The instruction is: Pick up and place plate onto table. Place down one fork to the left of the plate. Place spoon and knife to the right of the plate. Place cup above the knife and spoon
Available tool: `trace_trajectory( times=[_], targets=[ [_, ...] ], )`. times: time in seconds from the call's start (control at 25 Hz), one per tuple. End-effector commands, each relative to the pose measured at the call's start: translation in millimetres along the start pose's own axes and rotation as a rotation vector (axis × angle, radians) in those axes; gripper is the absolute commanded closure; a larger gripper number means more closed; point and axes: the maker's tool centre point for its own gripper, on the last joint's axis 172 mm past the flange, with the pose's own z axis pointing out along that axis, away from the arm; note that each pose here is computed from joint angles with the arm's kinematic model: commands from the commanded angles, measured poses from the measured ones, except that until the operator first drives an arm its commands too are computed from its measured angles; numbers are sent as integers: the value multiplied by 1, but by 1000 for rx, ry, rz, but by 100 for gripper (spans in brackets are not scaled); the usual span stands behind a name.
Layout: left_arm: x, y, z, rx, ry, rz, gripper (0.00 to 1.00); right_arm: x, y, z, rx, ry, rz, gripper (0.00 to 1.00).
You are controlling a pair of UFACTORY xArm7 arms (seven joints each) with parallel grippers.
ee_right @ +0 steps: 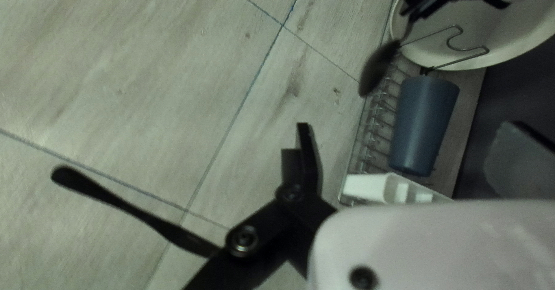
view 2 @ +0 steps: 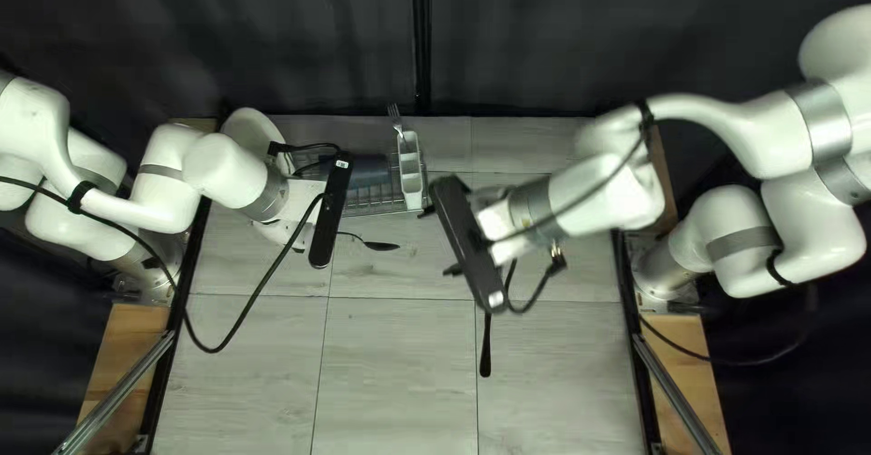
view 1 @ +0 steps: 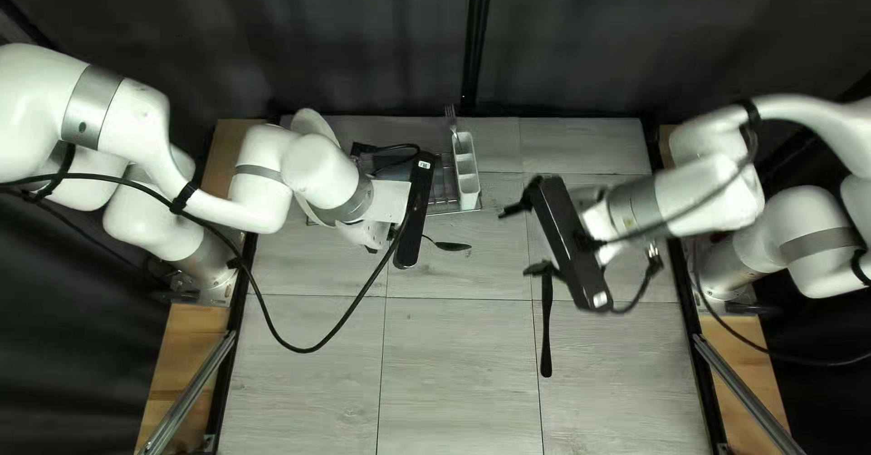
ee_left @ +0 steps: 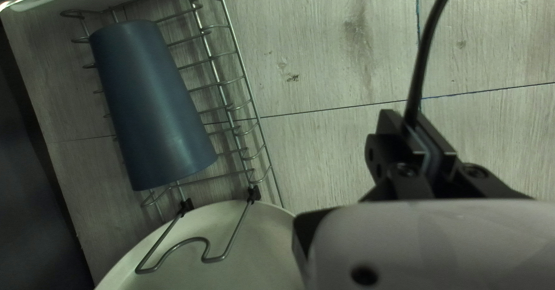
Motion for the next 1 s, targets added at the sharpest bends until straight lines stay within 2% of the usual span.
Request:
trace_trajectory(
  times=[0.04, 0.16, 0.24, 0.48, 0.56, 0.68, 0.76, 1.0],
  targets=[
    [-6, 14, -1, 13, -34, -102, 100, -23, 19, -10, 50, -124, 48, 0],
    [-4, 19, -3, 12, -55, -129, 100, -38, 34, -19, 64, -206, 84, 0],
    [-4, 19, -3, 12, -55, -129, 100, -56, 47, -29, 73, -238, 107, 0],
    [-4, 19, -3, 12, -55, -129, 100, -124, 94, -51, 144, -292, 163, 0],
    [-6, 19, -2, 4, -67, -169, 100, -139, 99, -53, 161, -324, 185, 0],
    [-2, 44, 4, -10, -96, -321, 100, -139, 99, -53, 161, -324, 185, 0],
    [3, 61, 2, -21, -108, -371, 100, -139, 99, -53, 161, -324, 185, 0],
    [2, 59, 5, -29, -113, -391, 100, -139, 99, -53, 161, -324, 185, 0]
  ],
)
